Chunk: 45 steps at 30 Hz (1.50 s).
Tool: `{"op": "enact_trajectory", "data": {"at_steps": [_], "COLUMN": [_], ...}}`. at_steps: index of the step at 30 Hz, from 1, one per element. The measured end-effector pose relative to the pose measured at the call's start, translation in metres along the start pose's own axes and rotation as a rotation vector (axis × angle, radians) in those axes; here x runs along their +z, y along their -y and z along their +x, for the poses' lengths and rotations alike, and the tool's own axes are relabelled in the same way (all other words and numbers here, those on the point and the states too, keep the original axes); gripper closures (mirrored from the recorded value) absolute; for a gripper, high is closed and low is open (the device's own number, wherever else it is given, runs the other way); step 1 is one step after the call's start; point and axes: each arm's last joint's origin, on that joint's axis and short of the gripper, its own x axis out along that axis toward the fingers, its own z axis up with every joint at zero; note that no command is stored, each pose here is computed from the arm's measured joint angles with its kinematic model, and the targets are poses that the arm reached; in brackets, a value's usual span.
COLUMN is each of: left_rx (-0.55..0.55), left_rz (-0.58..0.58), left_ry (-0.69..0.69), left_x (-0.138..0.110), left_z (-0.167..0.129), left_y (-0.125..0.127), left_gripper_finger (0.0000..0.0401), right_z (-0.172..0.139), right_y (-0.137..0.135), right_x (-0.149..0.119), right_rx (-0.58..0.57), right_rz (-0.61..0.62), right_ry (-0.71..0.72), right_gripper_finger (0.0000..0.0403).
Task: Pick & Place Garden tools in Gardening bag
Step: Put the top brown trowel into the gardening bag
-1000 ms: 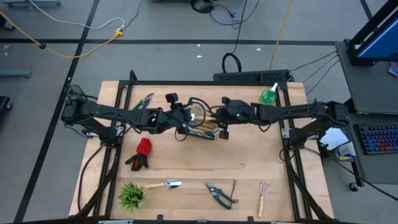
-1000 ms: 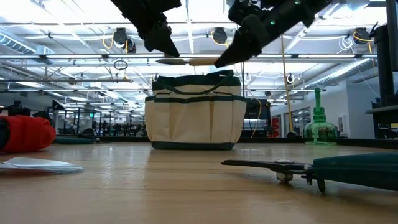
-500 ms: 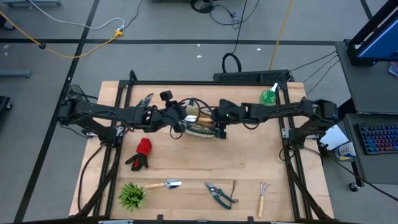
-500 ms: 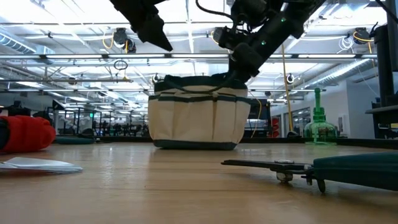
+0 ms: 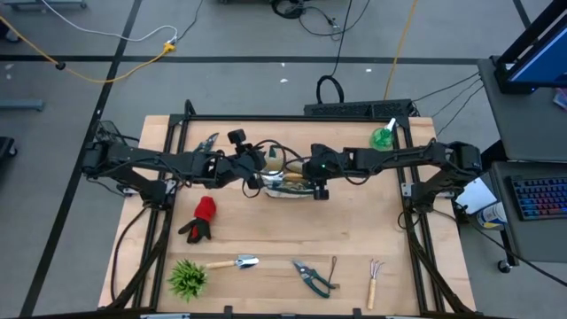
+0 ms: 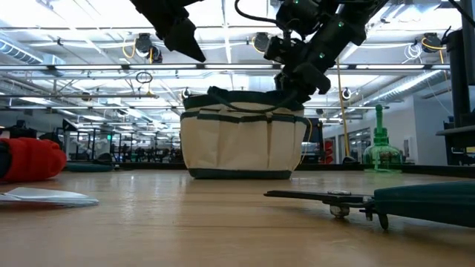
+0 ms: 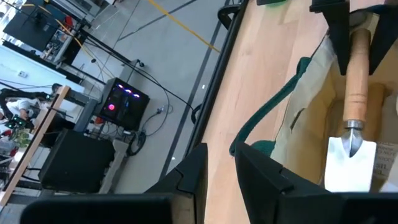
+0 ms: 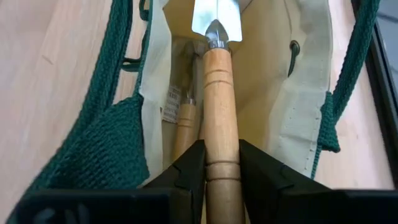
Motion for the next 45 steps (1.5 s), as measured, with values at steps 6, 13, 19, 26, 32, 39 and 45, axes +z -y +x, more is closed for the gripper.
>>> {"op": "enact_trajectory", "data": {"at_steps": [6, 13, 19, 26, 32, 39, 45], "left_rx": [0.000, 0.000, 0.000, 0.000, -0.001, -0.001, -0.002], "left_rz": [-0.002, -0.003, -0.002, -0.003, -0.003, 0.000, 0.001], "left_ry": [0.000, 0.000, 0.000, 0.000, -0.003, -0.004, -0.006], "left_x": [0.000, 0.000, 0.000, 0.000, 0.000, 0.000, -0.001], "left_z": [0.000, 0.000, 0.000, 0.000, 0.000, 0.000, 0.000], "left_y": [0.000, 0.000, 0.000, 0.000, 0.000, 0.000, 0.000], "left_gripper_finger": [0.0313, 0.0313, 0.0313, 0.0313, 0.0313, 0.0313, 0.0313], "right_z": [0.000, 0.000, 0.004, 0.026, 0.031, 0.031, 0.032], "right_y": [0.000, -0.001, -0.003, -0.007, -0.008, -0.006, -0.005], "right_x": [-0.001, -0.004, -0.005, -0.012, -0.015, -0.016, -0.016], "right_rx": [0.004, 0.016, 0.086, 0.107, 0.123, 0.118, 0.116], "right_rz": [-0.143, -0.192, -0.182, -0.215, -0.246, -0.217, -0.226], "right_ry": [-0.006, -0.034, -0.018, -0.071, -0.079, -0.085, -0.081], "right_gripper_finger": [0.0328, 0.0320, 0.0326, 0.0324, 0.0325, 0.0301, 0.0264]}}
